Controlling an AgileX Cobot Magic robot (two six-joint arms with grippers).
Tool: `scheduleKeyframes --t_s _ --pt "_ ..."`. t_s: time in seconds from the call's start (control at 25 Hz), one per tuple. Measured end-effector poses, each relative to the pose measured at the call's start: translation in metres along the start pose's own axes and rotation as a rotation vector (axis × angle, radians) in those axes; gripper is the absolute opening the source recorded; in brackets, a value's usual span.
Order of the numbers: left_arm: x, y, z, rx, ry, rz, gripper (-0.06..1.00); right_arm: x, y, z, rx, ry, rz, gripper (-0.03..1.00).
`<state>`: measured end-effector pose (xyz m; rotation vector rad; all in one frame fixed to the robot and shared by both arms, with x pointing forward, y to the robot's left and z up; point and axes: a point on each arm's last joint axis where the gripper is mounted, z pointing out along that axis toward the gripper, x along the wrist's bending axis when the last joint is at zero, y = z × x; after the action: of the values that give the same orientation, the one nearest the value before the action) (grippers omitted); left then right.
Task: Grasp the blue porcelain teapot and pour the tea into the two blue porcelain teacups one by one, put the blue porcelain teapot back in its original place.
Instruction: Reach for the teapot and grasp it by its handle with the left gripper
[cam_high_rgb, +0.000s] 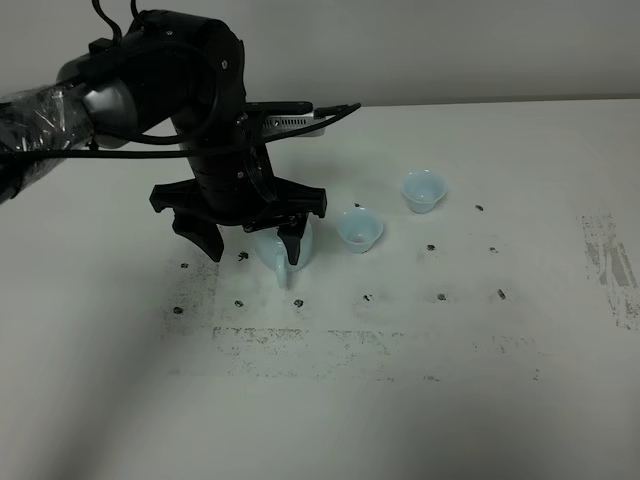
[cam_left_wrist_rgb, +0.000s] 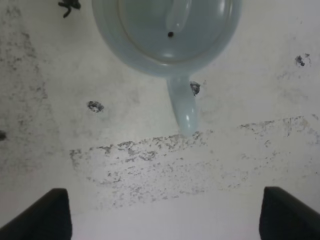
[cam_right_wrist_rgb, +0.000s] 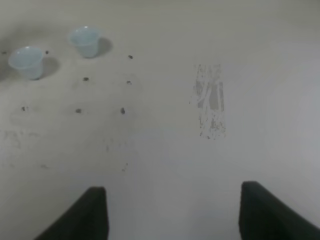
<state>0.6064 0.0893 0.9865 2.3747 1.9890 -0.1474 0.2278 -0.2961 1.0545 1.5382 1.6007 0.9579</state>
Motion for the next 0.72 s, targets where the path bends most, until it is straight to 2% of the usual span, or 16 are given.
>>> scheduleKeyframes --t_s 0.2,0.56,0.72 --pt "-0.001 0.004 0.015 0.028 -0.004 -0.021 0.07 0.000 0.000 0.000 0.000 0.000 0.000 0.54" --pt "-0.002 0.012 0.026 -0.016 -0.019 -0.060 0.07 0.000 0.000 0.000 0.000 0.000 0.000 0.54" --pt "-0.002 0.013 0.033 0.016 -0.010 -0.065 0.07 0.000 0.000 0.000 0.000 0.000 0.000 0.54"
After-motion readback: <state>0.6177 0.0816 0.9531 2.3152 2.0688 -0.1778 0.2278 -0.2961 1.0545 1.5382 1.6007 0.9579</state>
